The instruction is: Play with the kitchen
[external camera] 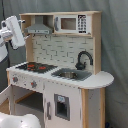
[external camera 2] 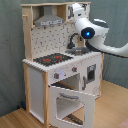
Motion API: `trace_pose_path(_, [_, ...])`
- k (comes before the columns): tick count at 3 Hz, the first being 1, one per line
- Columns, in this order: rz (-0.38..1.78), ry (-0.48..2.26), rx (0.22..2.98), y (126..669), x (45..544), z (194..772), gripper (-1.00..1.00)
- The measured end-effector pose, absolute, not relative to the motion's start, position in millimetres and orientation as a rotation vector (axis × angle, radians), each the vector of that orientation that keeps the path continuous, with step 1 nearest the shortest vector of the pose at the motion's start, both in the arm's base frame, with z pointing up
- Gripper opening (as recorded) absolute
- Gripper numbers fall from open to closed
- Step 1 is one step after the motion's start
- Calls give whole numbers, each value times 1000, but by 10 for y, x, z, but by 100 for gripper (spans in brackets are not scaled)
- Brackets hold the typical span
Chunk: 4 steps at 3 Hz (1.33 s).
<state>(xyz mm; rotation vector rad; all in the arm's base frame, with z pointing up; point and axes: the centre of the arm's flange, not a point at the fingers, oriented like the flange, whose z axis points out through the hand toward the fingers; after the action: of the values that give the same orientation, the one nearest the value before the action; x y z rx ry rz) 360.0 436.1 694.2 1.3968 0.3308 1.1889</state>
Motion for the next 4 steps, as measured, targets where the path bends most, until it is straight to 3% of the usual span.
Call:
trace_pose_path(2, [1133,480,1183,4999,3072,6864,100])
trace_pose_path(4, [1077,673,957,5578,2770,6410,100])
